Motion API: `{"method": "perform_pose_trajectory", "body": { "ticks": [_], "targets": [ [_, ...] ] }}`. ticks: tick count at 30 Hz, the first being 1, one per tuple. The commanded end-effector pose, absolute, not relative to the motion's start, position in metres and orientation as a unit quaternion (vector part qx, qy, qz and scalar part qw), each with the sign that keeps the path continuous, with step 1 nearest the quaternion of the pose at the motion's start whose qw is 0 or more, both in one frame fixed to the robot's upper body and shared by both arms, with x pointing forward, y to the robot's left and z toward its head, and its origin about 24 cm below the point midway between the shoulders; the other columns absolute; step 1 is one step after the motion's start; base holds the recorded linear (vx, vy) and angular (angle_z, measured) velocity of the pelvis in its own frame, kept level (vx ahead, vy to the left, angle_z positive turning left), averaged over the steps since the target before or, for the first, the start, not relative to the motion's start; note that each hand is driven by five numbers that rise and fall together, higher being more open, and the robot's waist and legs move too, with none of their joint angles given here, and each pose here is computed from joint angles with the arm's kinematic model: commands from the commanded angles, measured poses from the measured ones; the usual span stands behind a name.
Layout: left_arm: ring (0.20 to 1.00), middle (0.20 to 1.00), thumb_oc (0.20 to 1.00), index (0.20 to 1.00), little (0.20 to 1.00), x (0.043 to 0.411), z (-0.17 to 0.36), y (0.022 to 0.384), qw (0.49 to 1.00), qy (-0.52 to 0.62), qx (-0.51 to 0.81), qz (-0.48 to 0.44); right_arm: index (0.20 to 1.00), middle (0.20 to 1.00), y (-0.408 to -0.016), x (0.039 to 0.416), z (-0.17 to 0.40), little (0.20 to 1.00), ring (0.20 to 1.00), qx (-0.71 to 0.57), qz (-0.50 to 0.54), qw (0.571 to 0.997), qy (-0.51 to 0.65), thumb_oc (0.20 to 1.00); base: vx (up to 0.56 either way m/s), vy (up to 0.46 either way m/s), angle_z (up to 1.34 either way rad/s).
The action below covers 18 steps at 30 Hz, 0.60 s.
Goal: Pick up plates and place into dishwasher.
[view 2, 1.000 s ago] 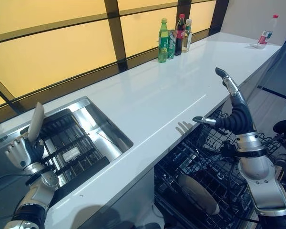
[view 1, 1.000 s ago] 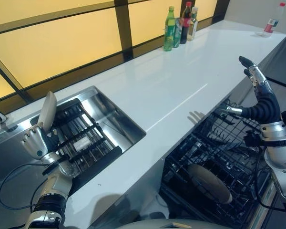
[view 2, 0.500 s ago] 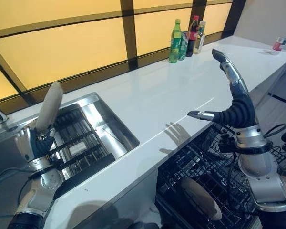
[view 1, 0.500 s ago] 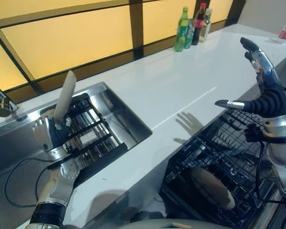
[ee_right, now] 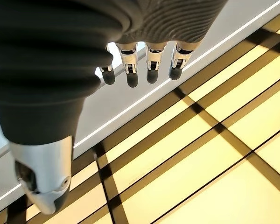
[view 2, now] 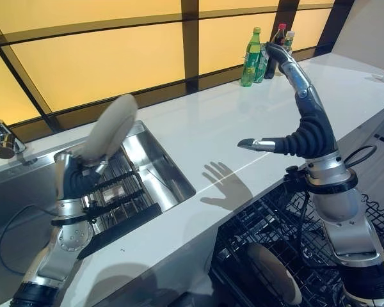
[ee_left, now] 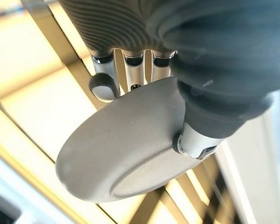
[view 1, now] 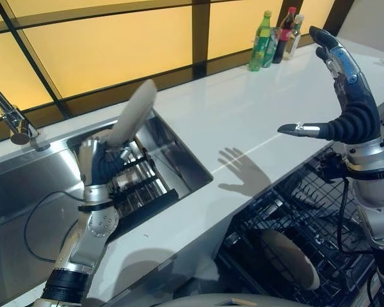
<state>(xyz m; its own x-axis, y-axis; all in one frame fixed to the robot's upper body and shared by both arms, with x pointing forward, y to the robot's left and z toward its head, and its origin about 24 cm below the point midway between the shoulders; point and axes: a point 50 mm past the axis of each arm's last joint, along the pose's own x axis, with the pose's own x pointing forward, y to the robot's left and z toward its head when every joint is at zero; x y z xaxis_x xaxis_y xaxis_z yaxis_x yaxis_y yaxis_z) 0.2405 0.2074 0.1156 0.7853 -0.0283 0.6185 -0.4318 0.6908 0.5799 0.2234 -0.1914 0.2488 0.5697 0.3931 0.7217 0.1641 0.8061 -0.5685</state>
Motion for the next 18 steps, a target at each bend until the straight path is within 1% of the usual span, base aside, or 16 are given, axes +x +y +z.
{"method": "perform_pose_trajectory", "body": {
  "ticks": [1,3,9,12,18],
  "targets": [
    [0.2,0.2,0.2,0.2,0.2,0.24,0.163,0.179,0.817,-0.445,0.368,0.003,1.0,1.0,-0.181,0.219,0.27,1.0,1.0,-0.307,0.1,0.801,-0.504,1.0,-0.04,0.021,0.01],
    [0.2,0.2,0.2,0.2,0.2,0.237,0.176,0.171,0.793,-0.475,0.38,-0.04,1.0,1.0,-0.179,0.22,0.27,1.0,1.0,-0.309,0.111,0.799,-0.504,1.0,-0.05,0.022,0.02],
    [0.2,0.2,0.2,0.2,0.2,0.228,0.203,0.153,0.765,-0.503,0.363,-0.172,1.0,1.0,-0.172,0.225,0.269,1.0,1.0,-0.317,0.147,0.796,-0.494,1.0,-0.05,0.012,0.01],
    [0.2,0.2,0.2,0.2,0.2,0.226,0.215,0.152,0.761,-0.509,0.349,-0.201,1.0,1.0,-0.169,0.227,0.267,1.0,1.0,-0.328,0.183,0.794,-0.479,1.0,-0.04,-0.001,0.0],
    [0.2,0.2,0.2,0.2,0.2,0.223,0.23,0.148,0.749,-0.525,0.342,-0.215,1.0,1.0,-0.158,0.227,0.263,1.0,1.0,-0.353,0.26,0.781,-0.444,1.0,-0.01,-0.004,0.0]
  ]
}}
